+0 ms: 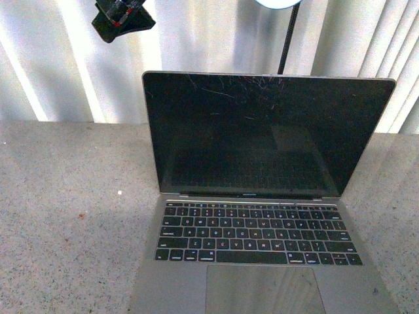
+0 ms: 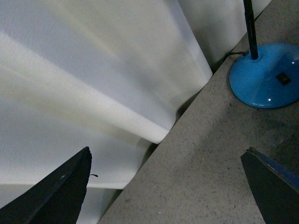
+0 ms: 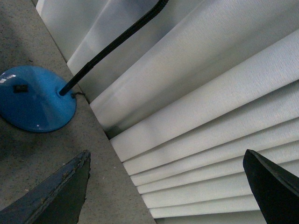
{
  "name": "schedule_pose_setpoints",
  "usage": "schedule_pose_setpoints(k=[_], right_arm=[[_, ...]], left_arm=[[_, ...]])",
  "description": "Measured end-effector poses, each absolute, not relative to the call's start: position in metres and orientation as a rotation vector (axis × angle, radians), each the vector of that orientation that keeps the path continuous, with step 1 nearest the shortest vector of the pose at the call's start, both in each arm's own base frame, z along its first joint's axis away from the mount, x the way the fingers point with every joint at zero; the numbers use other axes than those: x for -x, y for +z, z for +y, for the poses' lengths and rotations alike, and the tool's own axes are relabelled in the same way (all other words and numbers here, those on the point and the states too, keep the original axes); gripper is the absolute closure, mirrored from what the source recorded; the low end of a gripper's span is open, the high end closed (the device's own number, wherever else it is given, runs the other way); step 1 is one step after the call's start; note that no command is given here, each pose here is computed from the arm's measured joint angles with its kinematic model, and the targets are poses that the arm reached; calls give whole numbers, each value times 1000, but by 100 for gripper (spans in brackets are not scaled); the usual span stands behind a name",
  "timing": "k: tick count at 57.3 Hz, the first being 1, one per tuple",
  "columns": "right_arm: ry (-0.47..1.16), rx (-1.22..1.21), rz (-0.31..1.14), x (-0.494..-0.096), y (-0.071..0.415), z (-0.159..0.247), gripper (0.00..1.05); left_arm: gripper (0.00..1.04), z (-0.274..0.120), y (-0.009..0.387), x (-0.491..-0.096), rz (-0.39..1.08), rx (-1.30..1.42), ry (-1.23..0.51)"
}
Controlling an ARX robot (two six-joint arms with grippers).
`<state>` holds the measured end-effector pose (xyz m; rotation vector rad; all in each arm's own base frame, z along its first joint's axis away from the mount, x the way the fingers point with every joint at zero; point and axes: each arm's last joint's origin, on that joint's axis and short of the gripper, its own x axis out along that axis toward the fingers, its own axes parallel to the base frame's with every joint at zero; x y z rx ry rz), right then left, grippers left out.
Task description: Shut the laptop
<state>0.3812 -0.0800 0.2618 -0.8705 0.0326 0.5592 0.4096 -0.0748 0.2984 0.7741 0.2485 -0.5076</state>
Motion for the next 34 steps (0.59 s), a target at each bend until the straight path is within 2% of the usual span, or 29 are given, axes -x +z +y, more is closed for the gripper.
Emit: schedule_pose_setpoints(k=[13, 17, 34], right_arm=[[589, 891, 54, -400, 259, -75, 7], [595, 898, 59, -406, 253, -70, 21], [647, 922, 45, -408, 246, -51, 73]], left_arm=[[7, -89, 298, -417, 256, -831, -559], [8, -94, 296, -419, 255, -848, -575], [58, -110, 288, -416, 240, -914, -648]])
